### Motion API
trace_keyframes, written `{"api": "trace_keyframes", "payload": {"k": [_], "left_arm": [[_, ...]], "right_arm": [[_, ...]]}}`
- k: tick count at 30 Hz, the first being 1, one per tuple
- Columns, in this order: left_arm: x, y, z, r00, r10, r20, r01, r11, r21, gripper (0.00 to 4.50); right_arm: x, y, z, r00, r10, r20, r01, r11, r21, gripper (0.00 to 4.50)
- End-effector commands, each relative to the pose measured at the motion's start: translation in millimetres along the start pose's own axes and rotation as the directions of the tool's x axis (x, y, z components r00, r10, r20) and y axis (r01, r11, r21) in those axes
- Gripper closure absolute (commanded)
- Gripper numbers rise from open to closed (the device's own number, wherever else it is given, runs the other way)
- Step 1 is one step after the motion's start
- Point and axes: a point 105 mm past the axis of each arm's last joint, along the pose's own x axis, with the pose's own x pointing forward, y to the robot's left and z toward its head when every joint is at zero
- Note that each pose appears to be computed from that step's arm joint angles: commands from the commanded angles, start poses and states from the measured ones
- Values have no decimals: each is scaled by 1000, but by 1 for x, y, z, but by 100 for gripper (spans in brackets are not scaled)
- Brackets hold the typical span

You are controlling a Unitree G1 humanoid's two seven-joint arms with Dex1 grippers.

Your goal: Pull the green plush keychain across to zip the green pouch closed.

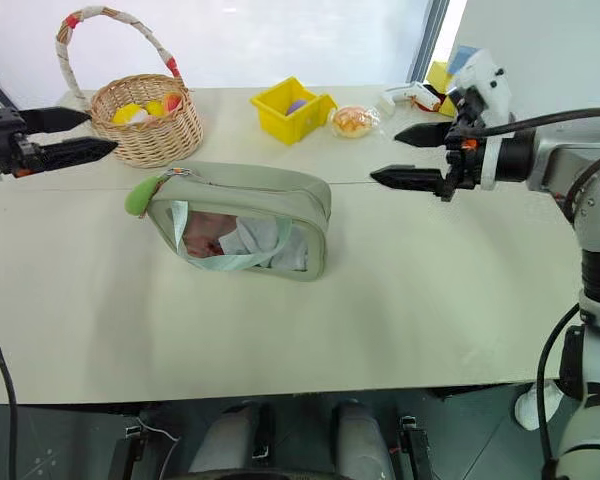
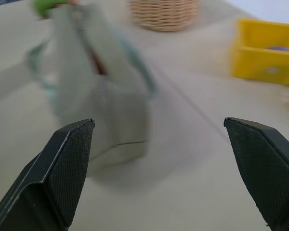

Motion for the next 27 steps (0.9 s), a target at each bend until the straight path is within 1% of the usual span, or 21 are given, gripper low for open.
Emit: {"api": "trace_keyframes", "payload": {"k": [1,6,9,13,17,19,21,23,24,26,27], "left_arm": [[-9,-12,10,999,-50,-20,51,997,57,5],[-10,-7,12,1000,-10,-26,12,997,81,5],[-11,-11,10,999,-30,-42,34,995,89,5],[-17,-28,12,994,-90,-68,96,991,88,5],[-19,-41,12,987,-131,-90,140,985,104,5],[-18,-43,13,988,-130,-83,139,985,105,5],[-16,-44,15,990,-121,-70,128,985,112,5],[-16,-45,16,992,-109,-64,116,986,118,5],[-16,-44,15,993,-97,-65,104,987,118,2],[-19,-43,7,993,-80,-83,88,991,103,0],[-20,-44,2,993,-78,-92,87,991,98,0]], "right_arm": [[4,15,10,998,56,7,-56,997,-45,1],[6,12,22,998,34,53,-31,998,-57,1],[10,17,28,996,55,69,-50,996,-70,1],[38,42,45,979,154,132,-140,985,-105,1],[67,62,50,965,223,141,-204,970,-135,1],[78,67,43,966,239,99,-218,959,-181,1],[98,63,21,979,205,-7,-199,940,-276,1],[107,62,7,978,197,-73,-210,911,-355,1],[108,61,2,974,205,-92,-224,895,-385,25],[110,58,2,975,206,-88,-224,886,-407,85],[110,55,2,976,199,-85,-217,883,-416,132]]}}
